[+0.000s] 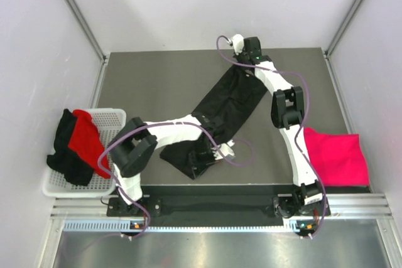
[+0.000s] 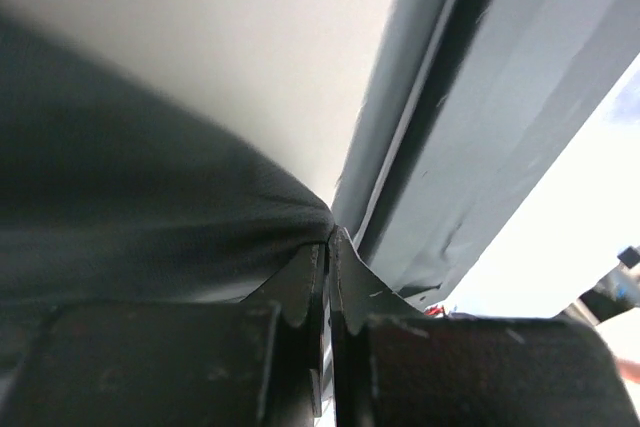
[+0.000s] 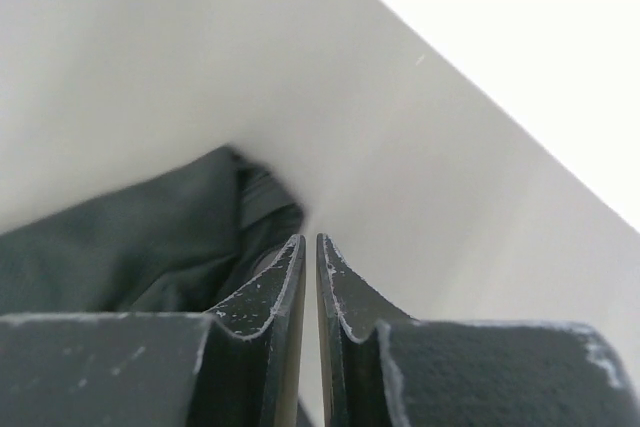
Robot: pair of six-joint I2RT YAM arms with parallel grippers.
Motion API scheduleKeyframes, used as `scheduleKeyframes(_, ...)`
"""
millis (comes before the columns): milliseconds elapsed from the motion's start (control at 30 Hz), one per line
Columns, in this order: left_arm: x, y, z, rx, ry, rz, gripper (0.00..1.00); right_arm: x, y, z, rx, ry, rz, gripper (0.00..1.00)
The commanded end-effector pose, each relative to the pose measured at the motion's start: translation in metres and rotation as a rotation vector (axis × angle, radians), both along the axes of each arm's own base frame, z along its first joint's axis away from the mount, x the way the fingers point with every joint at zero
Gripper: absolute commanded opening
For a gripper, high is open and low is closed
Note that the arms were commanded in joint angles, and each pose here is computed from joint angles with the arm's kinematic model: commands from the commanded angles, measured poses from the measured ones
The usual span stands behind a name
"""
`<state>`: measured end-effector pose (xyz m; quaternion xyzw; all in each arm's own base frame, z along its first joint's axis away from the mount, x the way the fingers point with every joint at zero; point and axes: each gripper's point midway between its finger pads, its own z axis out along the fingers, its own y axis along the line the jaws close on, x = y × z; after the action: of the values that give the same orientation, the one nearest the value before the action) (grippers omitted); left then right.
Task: Fold and stack the t-shirts
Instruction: Fold the tshirt
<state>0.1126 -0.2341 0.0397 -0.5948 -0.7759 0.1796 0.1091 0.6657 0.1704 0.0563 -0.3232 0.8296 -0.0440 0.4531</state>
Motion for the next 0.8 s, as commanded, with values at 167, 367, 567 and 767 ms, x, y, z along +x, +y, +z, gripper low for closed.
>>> scheduleKeyframes(167,-0.024,-0.067,0.018,-0.092,0.085,-0.124,0.0,0.028,0.03,0.041,0.022,-0.206,0.036,0.08)
scheduleKeyframes(367,-0.027,-0.094,0.04,-0.168,0.12,-0.127,0.34,0.021,0.023,0.065,0.085,-0.199,-0.014,0.36)
scheduleKeyframes(567,0.005,-0.107,0.102,-0.3,-0.073,-0.11,0.39,-0.018,-0.011,0.144,0.162,-0.24,-0.063,0.51)
scheduleKeyframes(767,0.099,-0.062,0.125,-0.356,-0.29,0.198,0.37,-0.077,-0.044,0.162,0.386,-0.065,-0.126,0.53)
